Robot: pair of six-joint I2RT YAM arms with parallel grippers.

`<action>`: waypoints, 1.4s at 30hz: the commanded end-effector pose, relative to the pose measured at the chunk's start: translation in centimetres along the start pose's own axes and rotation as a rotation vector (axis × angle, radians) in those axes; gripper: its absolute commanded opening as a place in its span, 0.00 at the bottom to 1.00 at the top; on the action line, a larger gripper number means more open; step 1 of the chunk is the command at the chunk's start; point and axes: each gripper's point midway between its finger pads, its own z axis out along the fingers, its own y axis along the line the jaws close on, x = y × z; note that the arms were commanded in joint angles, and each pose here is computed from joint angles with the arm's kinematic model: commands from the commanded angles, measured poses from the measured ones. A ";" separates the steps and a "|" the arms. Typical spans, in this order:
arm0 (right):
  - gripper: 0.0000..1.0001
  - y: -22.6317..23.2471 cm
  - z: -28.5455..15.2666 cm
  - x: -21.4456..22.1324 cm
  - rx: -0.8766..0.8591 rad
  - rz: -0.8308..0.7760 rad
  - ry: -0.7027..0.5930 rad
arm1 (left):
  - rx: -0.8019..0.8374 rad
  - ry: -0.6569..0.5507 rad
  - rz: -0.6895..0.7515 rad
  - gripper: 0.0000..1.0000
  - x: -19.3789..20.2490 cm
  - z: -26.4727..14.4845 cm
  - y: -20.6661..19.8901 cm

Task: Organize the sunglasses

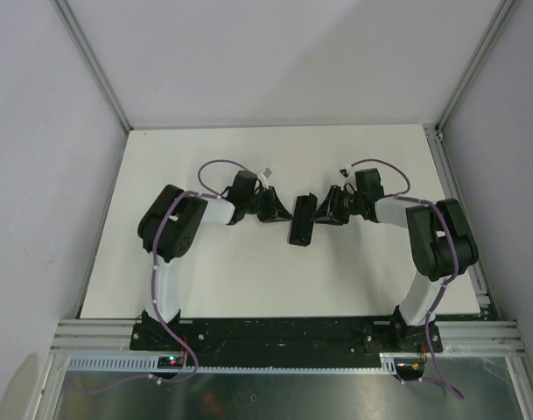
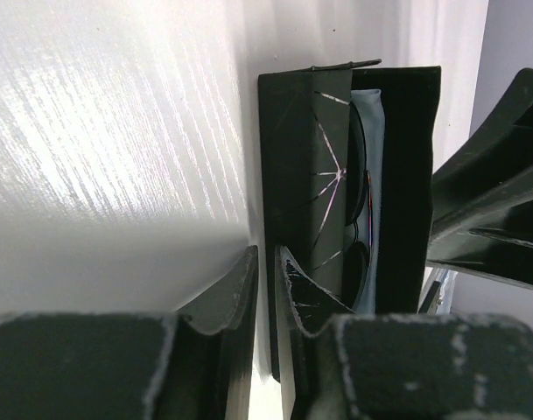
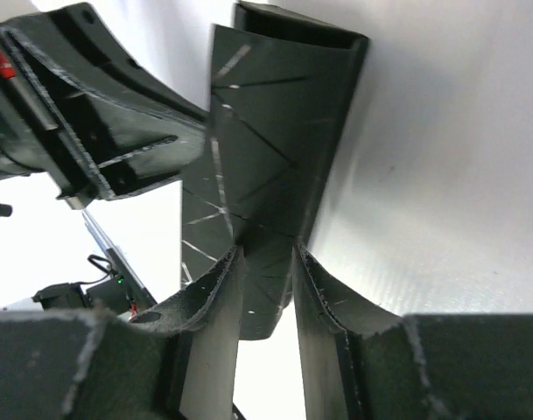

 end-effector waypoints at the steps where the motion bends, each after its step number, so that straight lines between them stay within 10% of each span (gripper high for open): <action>1: 0.34 3.5 -0.6 -1.2 -0.124 -0.056 -0.041 | 0.024 -0.013 0.053 0.18 -0.7 -0.2 -1.3; 15: 0.38 1.8 1.7 -0.2 -0.070 -0.033 -0.003 | 0.034 -0.004 0.052 0.18 -0.6 -0.2 -1.5; 42: 0.07 -0.9 5.6 2.0 0.264 -0.136 0.102 | 0.072 -0.025 0.046 0.21 -1.7 -1.3 -1.6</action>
